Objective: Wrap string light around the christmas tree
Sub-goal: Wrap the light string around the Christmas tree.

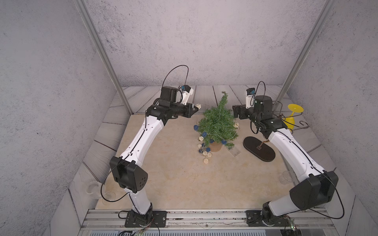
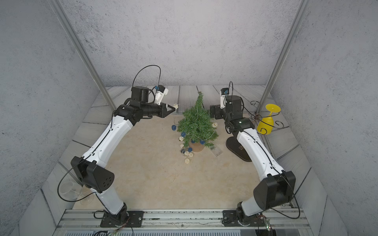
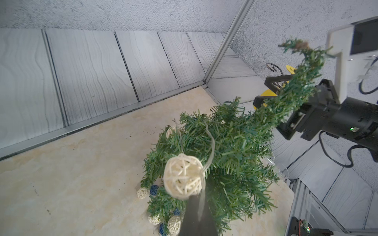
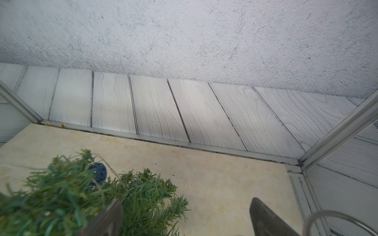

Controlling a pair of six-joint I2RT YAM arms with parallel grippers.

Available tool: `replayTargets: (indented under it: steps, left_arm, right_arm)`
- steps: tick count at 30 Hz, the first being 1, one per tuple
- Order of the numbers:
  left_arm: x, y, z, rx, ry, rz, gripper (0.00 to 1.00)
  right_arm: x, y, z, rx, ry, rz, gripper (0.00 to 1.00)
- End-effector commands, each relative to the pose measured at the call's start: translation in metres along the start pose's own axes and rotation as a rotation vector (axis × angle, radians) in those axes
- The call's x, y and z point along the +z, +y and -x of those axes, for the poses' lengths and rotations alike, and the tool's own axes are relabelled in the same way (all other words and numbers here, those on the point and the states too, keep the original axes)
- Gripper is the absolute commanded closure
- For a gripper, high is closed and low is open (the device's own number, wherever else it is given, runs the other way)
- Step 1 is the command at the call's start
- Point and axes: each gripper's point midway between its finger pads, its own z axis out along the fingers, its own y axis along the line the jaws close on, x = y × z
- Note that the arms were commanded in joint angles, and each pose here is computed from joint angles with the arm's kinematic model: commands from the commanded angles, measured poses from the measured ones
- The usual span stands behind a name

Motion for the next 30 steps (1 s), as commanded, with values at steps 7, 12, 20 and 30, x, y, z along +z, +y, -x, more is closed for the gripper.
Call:
replayTargets:
  steps: [7,12,20,30]
  left_arm:
    - [-0.010,-0.025,-0.003,-0.025,0.004,-0.138,1.00]
    - [-0.014,-0.029,-0.011,-0.037,0.021,-0.173,1.00]
    - [-0.016,-0.032,-0.016,-0.056,0.013,-0.192,1.00]
    - [-0.016,-0.036,-0.016,-0.061,0.019,-0.220,1.00]
  right_arm:
    - [-0.064,0.039,-0.005,-0.005,-0.099,0.139,0.05]
    - [-0.083,0.082,-0.029,-0.053,-0.104,0.257,0.08]
    - [-0.086,0.196,-0.060,-0.142,-0.117,0.607,0.21]
    - [-0.038,0.239,-0.054,-0.127,-0.134,0.643,0.34]
